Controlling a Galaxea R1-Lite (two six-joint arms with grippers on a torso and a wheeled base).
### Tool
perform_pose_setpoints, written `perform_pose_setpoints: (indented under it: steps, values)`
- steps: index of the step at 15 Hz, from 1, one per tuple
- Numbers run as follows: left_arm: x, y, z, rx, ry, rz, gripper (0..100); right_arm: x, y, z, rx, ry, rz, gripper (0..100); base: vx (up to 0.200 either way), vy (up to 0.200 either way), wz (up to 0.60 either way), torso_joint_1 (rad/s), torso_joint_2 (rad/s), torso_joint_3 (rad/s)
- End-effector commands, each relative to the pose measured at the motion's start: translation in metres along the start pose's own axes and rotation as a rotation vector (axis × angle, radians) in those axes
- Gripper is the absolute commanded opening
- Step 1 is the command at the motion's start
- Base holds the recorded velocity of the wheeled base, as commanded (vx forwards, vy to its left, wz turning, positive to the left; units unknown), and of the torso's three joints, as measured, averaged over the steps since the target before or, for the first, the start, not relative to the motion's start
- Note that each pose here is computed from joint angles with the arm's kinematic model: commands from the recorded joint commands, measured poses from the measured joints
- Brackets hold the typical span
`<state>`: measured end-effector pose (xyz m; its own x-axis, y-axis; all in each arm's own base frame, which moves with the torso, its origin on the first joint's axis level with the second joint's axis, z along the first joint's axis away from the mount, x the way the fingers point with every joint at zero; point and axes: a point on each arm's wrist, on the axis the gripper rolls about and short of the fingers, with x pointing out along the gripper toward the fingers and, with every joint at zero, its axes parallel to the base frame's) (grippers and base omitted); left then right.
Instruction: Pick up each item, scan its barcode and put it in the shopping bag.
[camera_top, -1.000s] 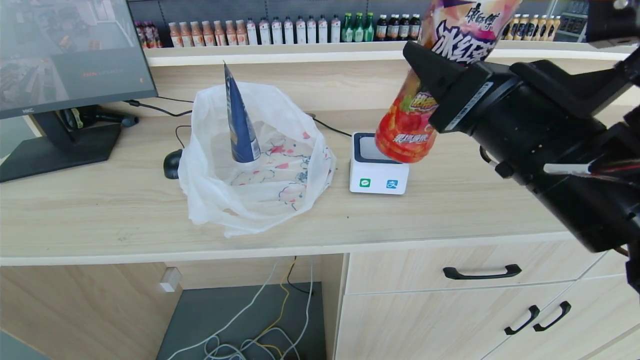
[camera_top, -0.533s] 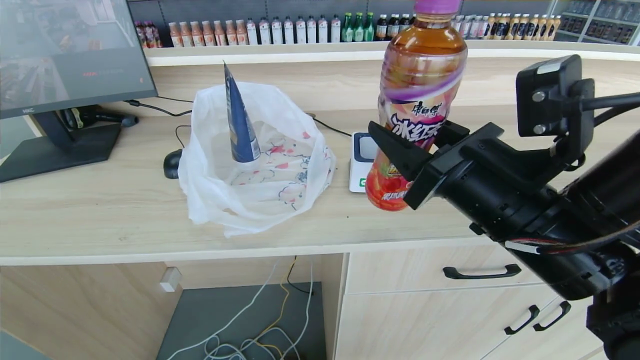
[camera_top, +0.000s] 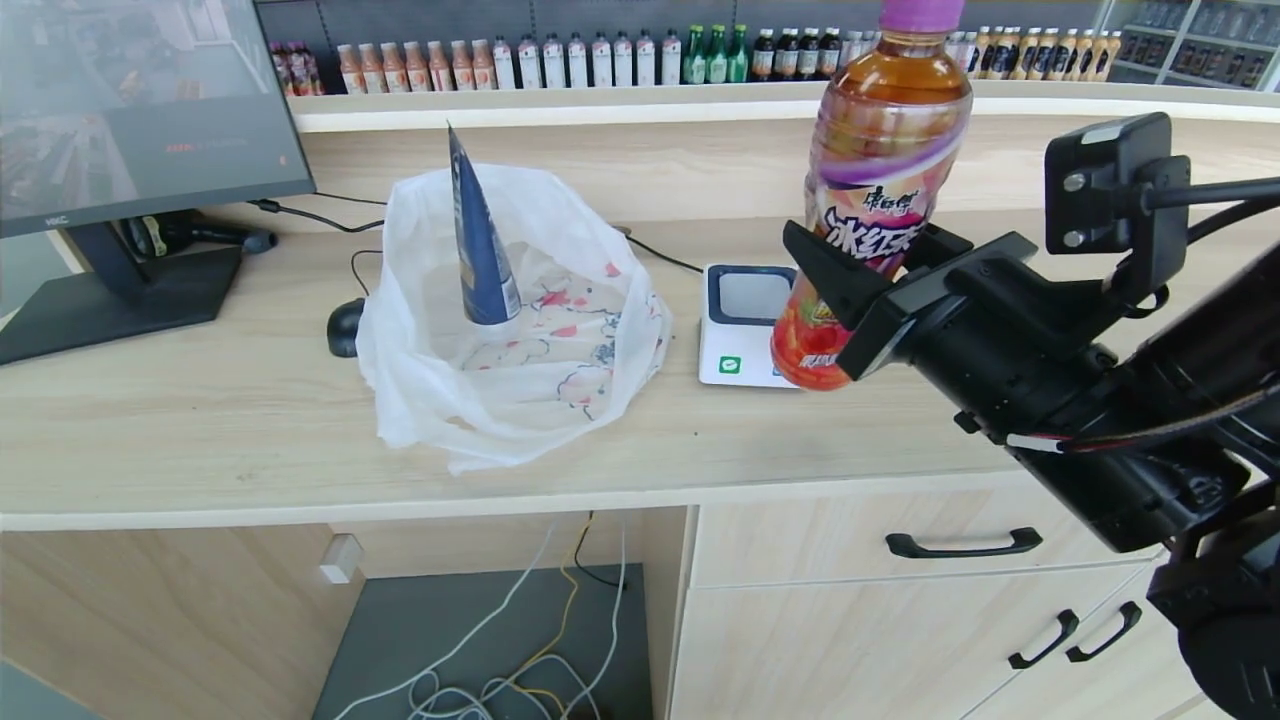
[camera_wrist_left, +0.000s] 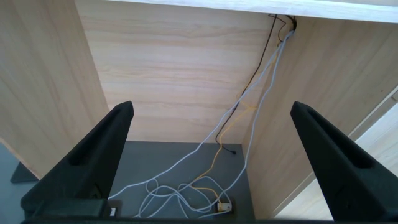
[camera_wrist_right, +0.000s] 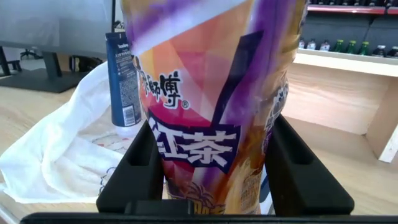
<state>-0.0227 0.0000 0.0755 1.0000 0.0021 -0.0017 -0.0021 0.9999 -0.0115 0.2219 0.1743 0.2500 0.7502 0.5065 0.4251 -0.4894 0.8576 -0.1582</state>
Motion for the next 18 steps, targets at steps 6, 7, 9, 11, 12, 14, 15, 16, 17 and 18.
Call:
perform_pose_setpoints:
  steps: [6,7,9,11,12,14,15,16,17,18]
  values:
    - [0.0,0.0,0.0,-0.001,0.0,0.001,100,-0.0006,-0.003,-0.0005,0.001,-0.001,-0.012,0,0.0,0.2,0.0,0.005,0.0,0.002]
    - [0.0,0.0,0.0,-0.001,0.0,0.001,100,-0.0005,-0.0028,-0.0011,0.002,0.0,-0.011,0,0.0,0.2,0.0,0.002,0.0,-0.002]
    - [0.0,0.0,0.0,-0.002,0.0,0.001,100,0.0002,-0.0026,-0.0022,0.002,0.002,-0.011,0,0.0,0.2,0.0,0.0,0.0,0.002]
    - [0.0,0.0,0.0,-0.002,0.0,0.001,100,-0.0009,-0.003,-0.0007,0.001,-0.001,-0.013,0,0.0,0.2,0.0,0.005,0.0,0.002]
    - [0.0,0.0,0.0,-0.002,0.0,0.001,100,-0.0011,-0.003,-0.001,0.002,0.001,-0.014,0,0.0,0.2,0.0,0.002,0.0,0.002]
    - [0.0,0.0,0.0,-0.002,0.0,0.001,100,-0.0011,-0.003,-0.001,0.0,0.001,-0.014,0,0.0,0.2,0.0,0.005,0.0,0.002]
    - [0.0,0.0,0.0,-0.002,0.0,0.001,100,-0.0016,-0.0028,-0.0018,0.0,0.006,-0.013,0,0.0,0.2,0.0,-0.007,0.0,-0.002]
    - [0.0,0.0,0.0,-0.002,0.0,0.001,100,-0.0021,-0.0027,-0.0025,0.0,0.009,-0.013,0,0.0,0.0,0.0,0.0,0.0,0.0]
    - [0.0,0.0,0.0,-0.001,0.0,0.001,100,-0.0018,-0.0062,-0.0028,-0.005,0.012,-0.023,0,0.0,0.0,0.0,0.0,0.0,0.0]
    - [0.0,0.0,0.0,-0.002,0.0,0.001,100,-0.0013,-0.0074,-0.0027,-0.007,0.012,-0.026,0,0.0,0.0,0.0,0.0,0.0,0.0]
